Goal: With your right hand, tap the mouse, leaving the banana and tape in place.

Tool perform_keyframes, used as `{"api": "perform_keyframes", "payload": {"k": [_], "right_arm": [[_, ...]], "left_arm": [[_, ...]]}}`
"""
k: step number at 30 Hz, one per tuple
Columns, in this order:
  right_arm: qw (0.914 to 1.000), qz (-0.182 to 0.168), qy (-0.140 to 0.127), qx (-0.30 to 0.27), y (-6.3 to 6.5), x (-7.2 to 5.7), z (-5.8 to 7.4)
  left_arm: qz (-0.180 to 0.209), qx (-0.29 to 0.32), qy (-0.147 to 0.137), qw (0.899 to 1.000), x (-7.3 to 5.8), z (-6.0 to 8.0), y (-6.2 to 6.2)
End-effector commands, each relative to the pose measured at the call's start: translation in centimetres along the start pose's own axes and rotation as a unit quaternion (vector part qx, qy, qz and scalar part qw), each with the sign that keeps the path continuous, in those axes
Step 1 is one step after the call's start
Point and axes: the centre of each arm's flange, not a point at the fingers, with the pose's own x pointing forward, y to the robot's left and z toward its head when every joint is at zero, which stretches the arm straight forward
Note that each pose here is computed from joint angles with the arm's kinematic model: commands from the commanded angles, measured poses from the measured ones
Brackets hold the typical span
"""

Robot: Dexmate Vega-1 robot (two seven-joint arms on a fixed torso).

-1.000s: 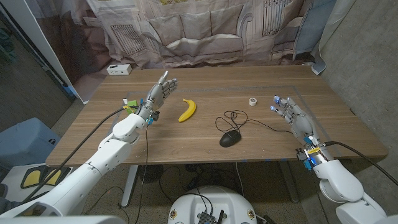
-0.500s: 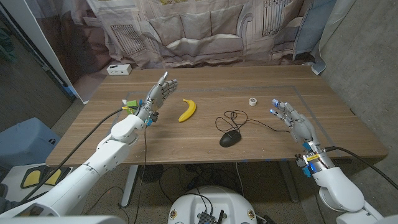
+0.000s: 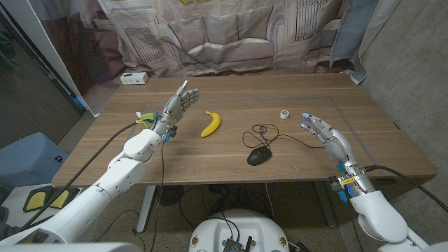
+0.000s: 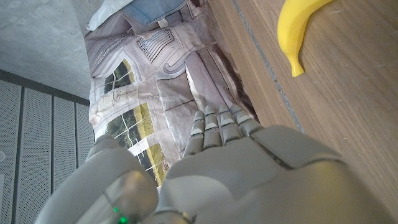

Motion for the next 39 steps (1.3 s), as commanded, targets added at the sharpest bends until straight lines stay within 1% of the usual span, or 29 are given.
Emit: {"api": "perform_keyframes", "payload": {"k": [1,9,15,21,25,33,36,39], "right_arm": [[0.998,0.002,-0.002,-0.063,0.7,0.2,0.7],[0.9922,-0.013,-0.004,-0.124,0.7,0.2,1.1],[0.9883,-0.013,-0.007,-0.152,0.8,0.3,1.1],[0.9807,-0.014,-0.013,-0.195,1.0,0.6,1.3],[0.9729,-0.017,-0.017,-0.23,1.0,0.8,1.5],[0.9605,-0.014,-0.019,-0.277,0.7,1.2,1.5],[0.9542,-0.016,-0.022,-0.298,0.7,1.3,1.4],[0.9459,-0.017,-0.025,-0.323,0.7,1.5,1.4]], "left_arm": [[-0.005,-0.004,-0.006,1.0,0.2,-0.2,0.0],[-0.01,-0.006,-0.005,1.0,0.4,-0.5,-0.1],[-0.014,-0.003,-0.002,1.0,0.6,-0.4,-0.1],[-0.018,0.003,-0.003,1.0,0.8,-0.1,-0.1],[-0.021,0.007,-0.001,1.0,1.0,0.0,-0.2],[-0.022,0.009,0.003,1.0,1.2,-0.1,-0.1],[-0.022,0.008,0.005,1.0,1.3,-0.2,-0.1],[-0.023,0.009,0.009,1.0,1.3,-0.3,-0.2]]}}
